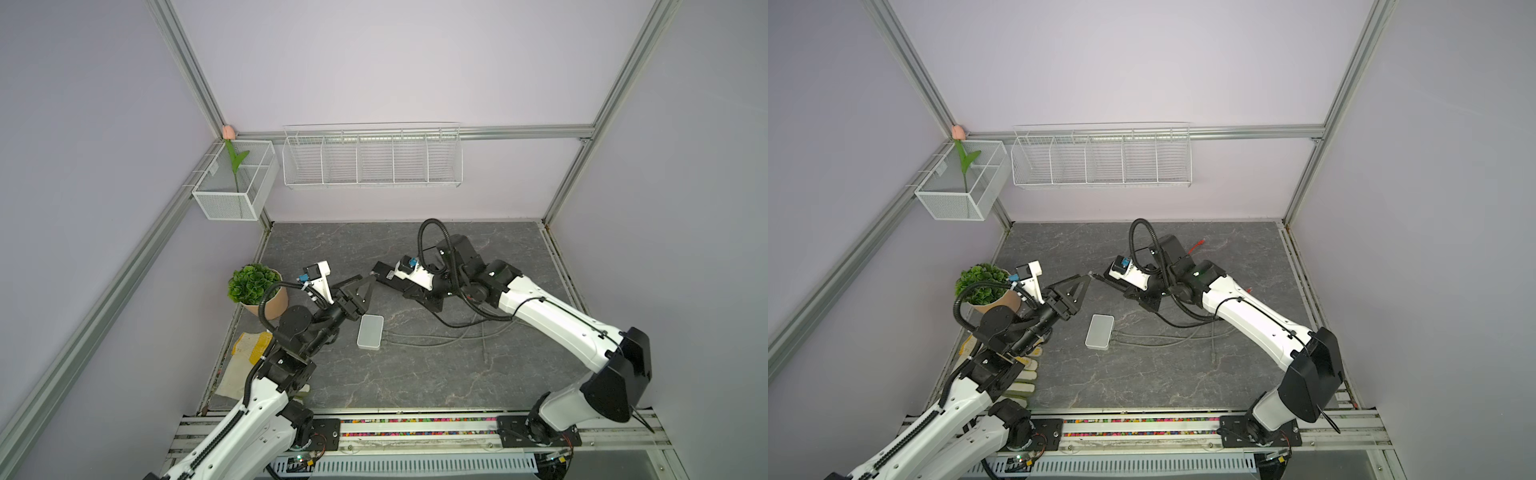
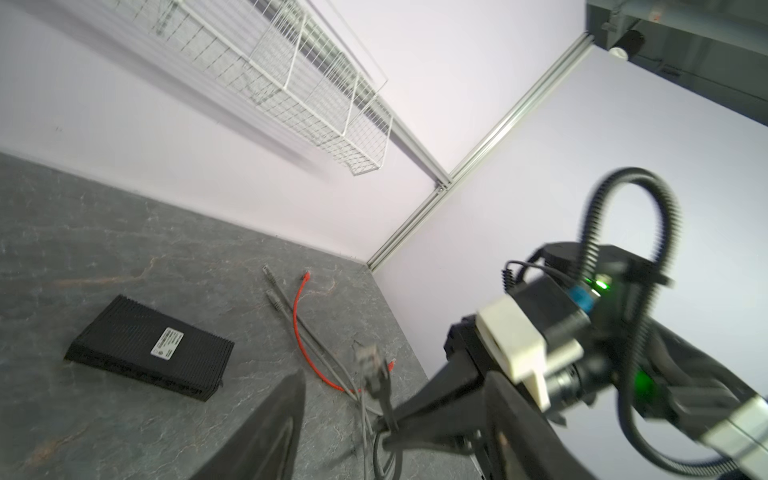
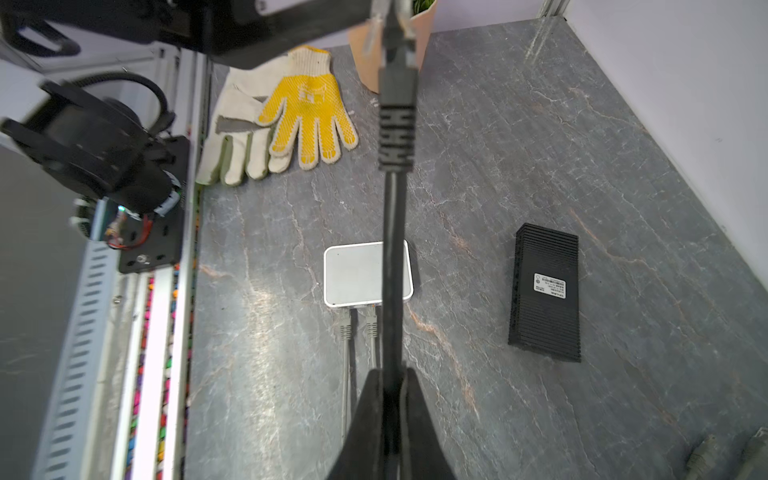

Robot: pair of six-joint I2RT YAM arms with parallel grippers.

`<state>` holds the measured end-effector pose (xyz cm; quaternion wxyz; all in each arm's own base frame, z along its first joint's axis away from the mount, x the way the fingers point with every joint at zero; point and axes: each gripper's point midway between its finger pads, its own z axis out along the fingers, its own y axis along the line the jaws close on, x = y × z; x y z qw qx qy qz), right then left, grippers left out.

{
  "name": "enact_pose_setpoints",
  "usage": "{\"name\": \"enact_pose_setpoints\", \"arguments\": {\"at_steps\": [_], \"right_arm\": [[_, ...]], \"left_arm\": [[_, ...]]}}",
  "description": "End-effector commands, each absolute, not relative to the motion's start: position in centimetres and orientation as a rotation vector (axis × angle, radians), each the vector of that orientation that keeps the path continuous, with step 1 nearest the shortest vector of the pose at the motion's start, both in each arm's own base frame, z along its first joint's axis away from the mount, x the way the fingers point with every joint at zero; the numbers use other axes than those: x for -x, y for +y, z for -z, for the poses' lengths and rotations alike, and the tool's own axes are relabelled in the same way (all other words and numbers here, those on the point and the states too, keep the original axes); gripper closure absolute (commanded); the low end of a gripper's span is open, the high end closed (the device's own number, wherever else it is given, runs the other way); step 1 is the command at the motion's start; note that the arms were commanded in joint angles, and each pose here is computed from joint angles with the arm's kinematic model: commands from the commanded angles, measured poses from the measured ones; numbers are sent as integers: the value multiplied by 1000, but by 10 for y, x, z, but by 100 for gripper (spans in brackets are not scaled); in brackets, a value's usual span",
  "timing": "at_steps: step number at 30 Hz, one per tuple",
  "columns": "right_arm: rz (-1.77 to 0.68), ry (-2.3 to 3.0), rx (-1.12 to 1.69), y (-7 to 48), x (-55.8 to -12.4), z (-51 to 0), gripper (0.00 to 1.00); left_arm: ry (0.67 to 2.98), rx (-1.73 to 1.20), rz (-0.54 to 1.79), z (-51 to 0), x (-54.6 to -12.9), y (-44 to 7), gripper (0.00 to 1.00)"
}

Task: Insert the plug into the switch port

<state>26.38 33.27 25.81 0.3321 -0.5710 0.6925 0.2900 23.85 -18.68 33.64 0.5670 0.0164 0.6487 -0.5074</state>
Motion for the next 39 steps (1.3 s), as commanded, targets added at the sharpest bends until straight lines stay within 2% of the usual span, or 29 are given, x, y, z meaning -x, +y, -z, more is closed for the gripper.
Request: {"name": "enact_pose_setpoints", "arguments": {"at_steps": [1, 5, 10, 19, 39], "right_arm": [[-1049, 1796, 1637, 327, -219, -260, 93], [-1160, 1788, 1661, 324, -215, -261, 93], [-1310, 1763, 1736, 322, -197, -269, 93], [-1340, 1749, 1750, 324, -199, -275, 93], [-1382, 1752, 1760, 327, -198, -269, 93]], "left_arm": [[1502, -159, 1173, -341, -222, -188, 32], [1497, -232, 1190, -336, -213, -194, 33], [1471, -301, 1239, -339, -207, -200, 40], [1462, -382, 1297, -342, -196, -208, 58], [1448, -403, 1330, -343, -204, -217, 74]]}}
